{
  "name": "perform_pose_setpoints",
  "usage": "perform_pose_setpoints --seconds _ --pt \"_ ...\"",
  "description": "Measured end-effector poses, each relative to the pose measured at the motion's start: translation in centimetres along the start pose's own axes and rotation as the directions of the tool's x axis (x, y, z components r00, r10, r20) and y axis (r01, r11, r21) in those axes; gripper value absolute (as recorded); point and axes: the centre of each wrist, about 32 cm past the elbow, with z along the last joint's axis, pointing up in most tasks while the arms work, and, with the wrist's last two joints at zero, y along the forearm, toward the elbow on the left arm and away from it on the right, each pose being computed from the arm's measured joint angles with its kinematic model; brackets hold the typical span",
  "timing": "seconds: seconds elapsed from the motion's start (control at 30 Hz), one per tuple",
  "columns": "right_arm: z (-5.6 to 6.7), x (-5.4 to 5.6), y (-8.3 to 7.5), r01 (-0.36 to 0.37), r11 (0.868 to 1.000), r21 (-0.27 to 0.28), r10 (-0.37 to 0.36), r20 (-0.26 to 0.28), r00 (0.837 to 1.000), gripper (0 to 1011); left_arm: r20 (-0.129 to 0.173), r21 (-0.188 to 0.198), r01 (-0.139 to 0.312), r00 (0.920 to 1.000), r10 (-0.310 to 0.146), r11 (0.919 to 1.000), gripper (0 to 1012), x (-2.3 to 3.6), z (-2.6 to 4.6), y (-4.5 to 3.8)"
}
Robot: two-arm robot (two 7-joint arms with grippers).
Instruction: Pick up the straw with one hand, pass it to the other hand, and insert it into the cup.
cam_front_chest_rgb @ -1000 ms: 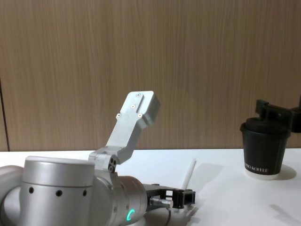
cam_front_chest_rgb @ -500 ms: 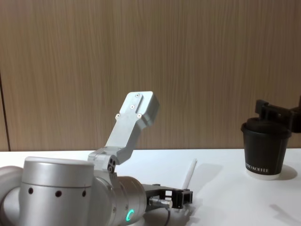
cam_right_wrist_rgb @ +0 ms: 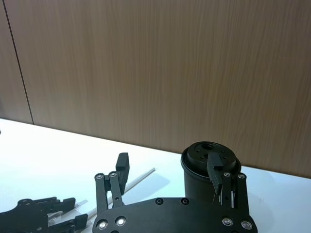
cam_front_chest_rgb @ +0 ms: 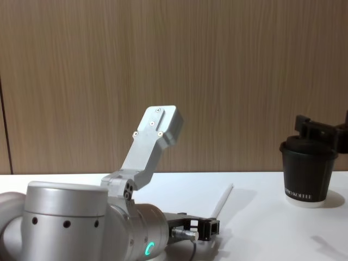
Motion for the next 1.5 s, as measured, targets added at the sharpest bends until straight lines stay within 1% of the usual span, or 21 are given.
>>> perform_pose_setpoints --seconds 1.5 --pt "0.00 0.00 0.00 0.000 1.000 0.000 0.000 0.000 1.000 1001 -0.001 0.004 0.004 1.0000 -0.004 1.0000 269 -0.05 -0.06 -0.02"
